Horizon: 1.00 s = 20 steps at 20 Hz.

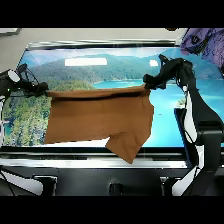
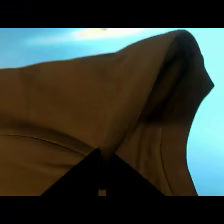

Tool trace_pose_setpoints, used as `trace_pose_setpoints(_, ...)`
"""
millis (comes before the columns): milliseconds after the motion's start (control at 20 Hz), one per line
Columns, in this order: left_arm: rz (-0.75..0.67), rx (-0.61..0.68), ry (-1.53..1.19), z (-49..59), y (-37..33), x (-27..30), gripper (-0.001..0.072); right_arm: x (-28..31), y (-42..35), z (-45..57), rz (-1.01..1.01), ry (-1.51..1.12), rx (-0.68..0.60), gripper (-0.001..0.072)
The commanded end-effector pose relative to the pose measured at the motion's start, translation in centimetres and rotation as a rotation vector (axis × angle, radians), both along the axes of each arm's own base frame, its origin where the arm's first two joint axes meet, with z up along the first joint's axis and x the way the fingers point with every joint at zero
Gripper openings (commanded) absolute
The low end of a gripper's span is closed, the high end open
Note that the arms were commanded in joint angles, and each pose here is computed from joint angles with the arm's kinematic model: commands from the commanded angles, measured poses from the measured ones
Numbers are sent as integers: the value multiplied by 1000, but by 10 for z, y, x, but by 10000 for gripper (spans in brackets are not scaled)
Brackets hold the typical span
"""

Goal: Fold the clothes and pants, and hang the long-sleeved shirts on hangers.

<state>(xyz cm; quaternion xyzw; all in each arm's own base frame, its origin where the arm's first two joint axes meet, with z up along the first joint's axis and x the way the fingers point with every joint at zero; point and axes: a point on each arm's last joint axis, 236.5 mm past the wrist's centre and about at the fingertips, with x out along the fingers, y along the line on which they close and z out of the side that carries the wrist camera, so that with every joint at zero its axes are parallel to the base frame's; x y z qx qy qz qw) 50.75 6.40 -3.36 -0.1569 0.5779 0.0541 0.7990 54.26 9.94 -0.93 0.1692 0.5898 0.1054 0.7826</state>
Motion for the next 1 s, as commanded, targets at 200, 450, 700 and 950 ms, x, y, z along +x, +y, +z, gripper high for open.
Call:
trace_pose_setpoints(200, -68, -57, 279, -33, -16, -69, 13, -51, -15, -15, 63, 206, -83, 33)
trace_pose_setpoints(450, -66, -62, 301, -54, -20, -75, 14, -62, -15, -41, 71, 297, -81, 33)
trace_pose_setpoints(700, -67, -53, 265, -54, -22, -65, 276, -67, -11, -66, 74, 362, -62, 125)
trace_pose_setpoints(950, 45, -34, 172, -7, 11, -55, 542, -69, -14, -29, 146, 287, -77, 473)
